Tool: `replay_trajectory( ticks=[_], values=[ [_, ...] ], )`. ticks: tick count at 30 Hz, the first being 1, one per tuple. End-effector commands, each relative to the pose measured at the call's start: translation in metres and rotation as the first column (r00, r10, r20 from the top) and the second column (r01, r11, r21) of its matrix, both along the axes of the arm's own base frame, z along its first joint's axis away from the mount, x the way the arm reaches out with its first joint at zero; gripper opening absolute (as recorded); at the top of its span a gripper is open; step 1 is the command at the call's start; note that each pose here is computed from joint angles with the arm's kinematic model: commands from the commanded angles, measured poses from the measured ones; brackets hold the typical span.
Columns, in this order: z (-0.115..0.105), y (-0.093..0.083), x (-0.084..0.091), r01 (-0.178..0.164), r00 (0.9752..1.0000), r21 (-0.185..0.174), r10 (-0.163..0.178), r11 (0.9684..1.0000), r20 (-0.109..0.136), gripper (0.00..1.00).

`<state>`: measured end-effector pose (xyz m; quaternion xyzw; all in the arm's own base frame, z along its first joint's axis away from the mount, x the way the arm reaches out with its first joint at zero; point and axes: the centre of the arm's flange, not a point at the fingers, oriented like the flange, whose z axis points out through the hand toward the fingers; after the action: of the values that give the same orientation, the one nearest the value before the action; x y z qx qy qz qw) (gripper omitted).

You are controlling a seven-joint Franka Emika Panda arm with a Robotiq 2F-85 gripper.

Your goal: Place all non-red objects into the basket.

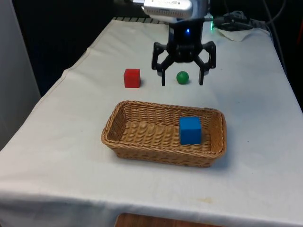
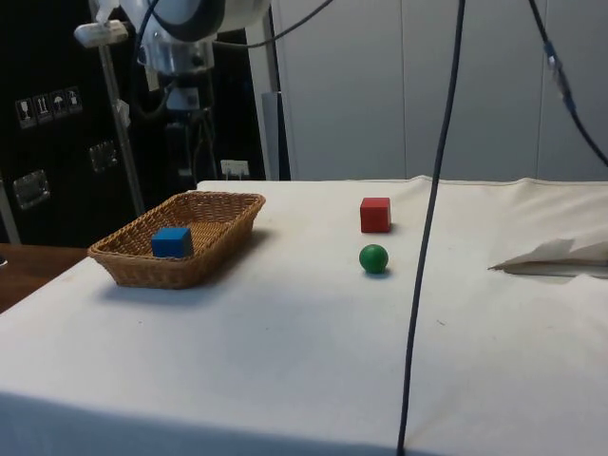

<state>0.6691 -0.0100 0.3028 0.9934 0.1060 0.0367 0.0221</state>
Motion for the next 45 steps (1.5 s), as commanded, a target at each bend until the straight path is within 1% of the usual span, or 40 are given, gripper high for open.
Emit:
replay_trajectory(
  ticks=[1,3,4,5,6,10,13,14,15,19,20,23,24,25,26,27,33,34,35,37,42,43,44,45],
  values=[
    [0.004,-0.001,-0.005,-0.003,1.0,-0.007,0.003,1.0,0.004,1.0],
    [0.009,-0.004,-0.011,-0.004,1.0,-0.006,0.004,1.0,0.001,1.0],
    [0.013,-0.006,-0.017,-0.004,1.0,-0.007,0.004,1.0,-0.001,1.0],
    [0.011,-0.005,-0.015,-0.003,1.0,0.0,0.003,1.0,-0.004,1.0],
    [0.015,-0.007,-0.02,-0.005,1.0,-0.007,0.005,1.0,-0.002,1.0],
    [0.024,-0.01,-0.032,-0.009,1.0,-0.008,0.009,0.9999,-0.003,1.0],
    [0.032,-0.014,-0.044,-0.012,0.9999,-0.009,0.012,0.9999,-0.005,1.0],
    [0.029,-0.012,-0.04,-0.012,0.9999,0.001,0.012,0.9999,-0.008,1.0],
    [0.035,-0.014,-0.047,-0.014,0.9999,-0.009,0.014,0.9999,-0.003,1.0],
    [0.042,-0.017,-0.059,-0.019,0.9998,-0.01,0.019,0.9998,-0.003,1.0],
    [0.046,-0.02,-0.066,-0.021,0.9998,-0.011,0.021,0.9997,-0.003,1.0],
    [0.051,-0.022,-0.075,-0.027,0.9996,-0.012,0.027,0.9996,-0.003,1.0],
    [0.049,-0.02,-0.073,-0.028,0.9996,-0.002,0.028,0.9996,-0.01,1.0],
    [0.053,-0.023,-0.078,-0.028,0.9996,-0.011,0.028,0.9995,-0.003,1.0],
    [0.054,-0.023,-0.082,-0.03,0.9996,-0.012,0.03,0.9995,-0.004,1.0],
    [0.056,-0.024,-0.088,-0.034,0.9994,-0.011,0.034,0.9994,-0.005,1.0],
    [0.063,-0.027,-0.107,-0.043,0.999,-0.003,0.043,0.9991,-0.011,1.0],
    [0.062,-0.026,-0.106,-0.042,0.999,0.006,0.042,0.9991,-0.013,1.0],
    [0.065,-0.027,-0.111,-0.044,0.999,-0.001,0.044,0.999,-0.01,1.0],
    [0.069,-0.028,-0.121,-0.048,0.9988,0.004,0.048,0.9988,-0.012,1.0],
    [0.075,-0.029,-0.137,-0.057,0.9983,0.013,0.057,0.9983,-0.012,1.0],
    [0.074,-0.028,-0.137,-0.058,0.9983,0.021,0.058,0.9981,-0.011,1.0],
    [0.077,-0.029,-0.144,-0.06,0.9981,0.016,0.06,0.9981,-0.012,1.0],
    [0.077,-0.029,-0.147,-0.061,0.9981,0.018,0.061,0.998,-0.011,1.0]
  ],
)
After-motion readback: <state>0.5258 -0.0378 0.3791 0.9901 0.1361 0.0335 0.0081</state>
